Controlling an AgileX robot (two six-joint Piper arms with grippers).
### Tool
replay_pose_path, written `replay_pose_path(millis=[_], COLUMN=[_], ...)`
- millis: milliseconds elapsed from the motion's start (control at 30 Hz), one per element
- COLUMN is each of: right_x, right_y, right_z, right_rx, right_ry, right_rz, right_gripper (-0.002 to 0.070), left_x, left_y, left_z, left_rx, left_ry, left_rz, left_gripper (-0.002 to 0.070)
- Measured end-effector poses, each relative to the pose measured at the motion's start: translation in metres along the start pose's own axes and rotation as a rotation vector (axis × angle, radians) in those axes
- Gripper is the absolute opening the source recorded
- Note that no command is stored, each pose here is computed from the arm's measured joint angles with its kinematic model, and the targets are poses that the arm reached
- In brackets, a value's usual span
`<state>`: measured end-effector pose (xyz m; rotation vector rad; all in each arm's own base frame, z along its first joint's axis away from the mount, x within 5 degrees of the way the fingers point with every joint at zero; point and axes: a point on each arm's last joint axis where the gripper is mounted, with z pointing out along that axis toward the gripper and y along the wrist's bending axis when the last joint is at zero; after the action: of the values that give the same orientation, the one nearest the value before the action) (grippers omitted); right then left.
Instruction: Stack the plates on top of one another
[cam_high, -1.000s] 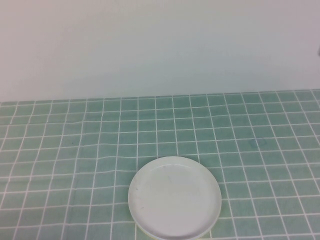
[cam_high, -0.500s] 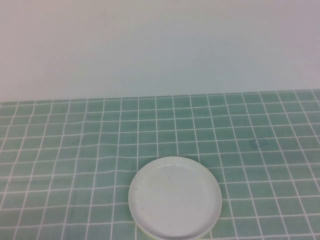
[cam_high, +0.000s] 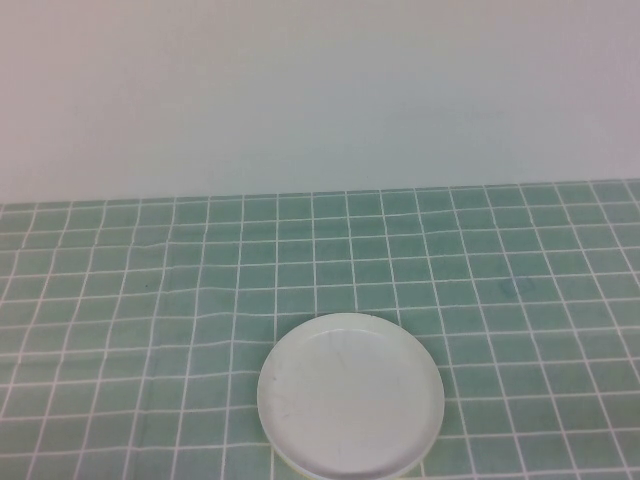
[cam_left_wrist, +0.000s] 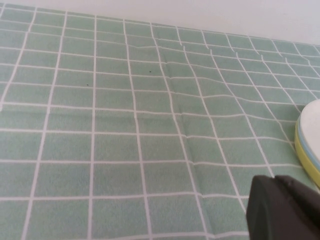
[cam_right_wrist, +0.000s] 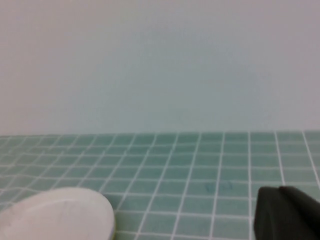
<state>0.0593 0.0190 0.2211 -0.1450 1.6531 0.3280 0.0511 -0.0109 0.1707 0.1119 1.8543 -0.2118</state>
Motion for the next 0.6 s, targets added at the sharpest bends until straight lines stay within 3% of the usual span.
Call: replay_pose_path(millis=[100, 367, 600], right_x=[0.015, 0.023, 0.039], right_y=[-0.005, -0.014, -0.028], right_z=[-0.002, -0.004, -0.01], right_rx=[0.044, 0.136, 0.349], right_ry=[0.043, 0.113, 0.159], right_rz=[0.022, -0.096, -0.08], right_gripper=[-0.0002, -0.0002, -0.0002], left_x=[0.0, 0.0, 0.0], left_y=[0.0, 0.0, 0.0], left_z=[0.0, 0.0, 0.0], left_rx=[0.001, 0.001, 0.001], left_ry=[0.0, 0.0, 0.0], left_rz=[-0.002, -0.003, -0.003], left_gripper=[0.0, 0.0, 0.0])
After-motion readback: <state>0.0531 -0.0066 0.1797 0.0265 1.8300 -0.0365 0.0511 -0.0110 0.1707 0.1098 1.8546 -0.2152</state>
